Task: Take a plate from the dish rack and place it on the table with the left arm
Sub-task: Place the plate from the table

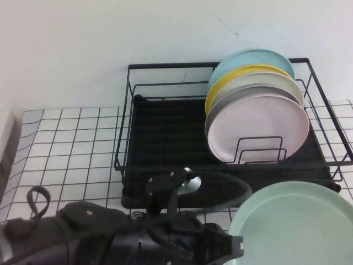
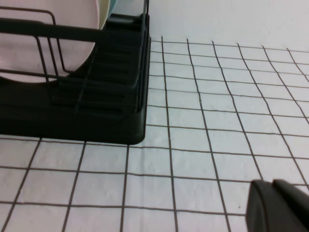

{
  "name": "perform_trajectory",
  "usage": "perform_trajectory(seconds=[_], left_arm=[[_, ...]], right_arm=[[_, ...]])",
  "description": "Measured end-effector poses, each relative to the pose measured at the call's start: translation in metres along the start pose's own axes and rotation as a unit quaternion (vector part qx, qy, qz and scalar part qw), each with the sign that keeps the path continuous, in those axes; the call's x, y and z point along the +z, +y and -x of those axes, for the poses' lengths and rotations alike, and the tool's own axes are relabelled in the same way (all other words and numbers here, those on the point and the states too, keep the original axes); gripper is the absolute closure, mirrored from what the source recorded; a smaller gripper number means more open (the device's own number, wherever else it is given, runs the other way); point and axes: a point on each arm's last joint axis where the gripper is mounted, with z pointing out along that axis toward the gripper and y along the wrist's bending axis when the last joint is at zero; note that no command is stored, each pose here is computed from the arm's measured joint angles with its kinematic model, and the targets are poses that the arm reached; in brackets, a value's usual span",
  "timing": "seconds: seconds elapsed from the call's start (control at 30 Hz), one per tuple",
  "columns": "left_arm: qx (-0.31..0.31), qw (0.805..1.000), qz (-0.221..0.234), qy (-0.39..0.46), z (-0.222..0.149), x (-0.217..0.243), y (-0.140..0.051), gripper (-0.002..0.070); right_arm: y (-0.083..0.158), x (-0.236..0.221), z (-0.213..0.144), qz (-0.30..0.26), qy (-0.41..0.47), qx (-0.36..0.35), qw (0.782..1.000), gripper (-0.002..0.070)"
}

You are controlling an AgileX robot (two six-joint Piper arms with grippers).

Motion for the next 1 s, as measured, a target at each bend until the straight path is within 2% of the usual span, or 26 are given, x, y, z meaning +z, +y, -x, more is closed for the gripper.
perform_trajectory(seconds=[0.07,0.2,0.37,0.47,0.57,0.87,0.93,1.0], left_arm=[[-0.030,0.999,0.000,0.027,0.001,0.005,0.011,0.0651],[-0.085,0.994,0.046,0.043,0.011,0.010,0.042,0.0651],[-0.102,0.988,0.111,0.028,0.018,0.014,0.068,0.0652],[-0.105,0.984,0.142,0.005,0.021,0.016,0.076,0.0652],[-0.109,0.982,0.157,-0.004,0.022,0.018,0.082,0.0652],[-0.123,0.981,0.153,0.009,0.019,0.020,0.082,0.0643],[-0.122,0.981,0.152,0.010,0.019,0.020,0.082,0.0596],[-0.118,0.981,0.151,0.014,0.018,0.021,0.082,0.0517]], right_arm=[[0.000,0.000,0.000,0.000,0.000,0.000,1.000,0.0679],[0.000,0.000,0.000,0.000,0.000,0.000,1.000,0.0679],[0.000,0.000,0.000,0.000,0.000,0.000,1.000,0.0679],[0.000,0.000,0.000,0.000,0.000,0.000,1.000,0.0679],[0.000,0.000,0.000,0.000,0.000,0.000,1.000,0.0679],[0.000,0.000,0.000,0.000,0.000,0.000,1.000,0.0679],[0.000,0.000,0.000,0.000,0.000,0.000,1.000,0.0679],[0.000,0.000,0.000,0.000,0.000,0.000,1.000,0.0679]])
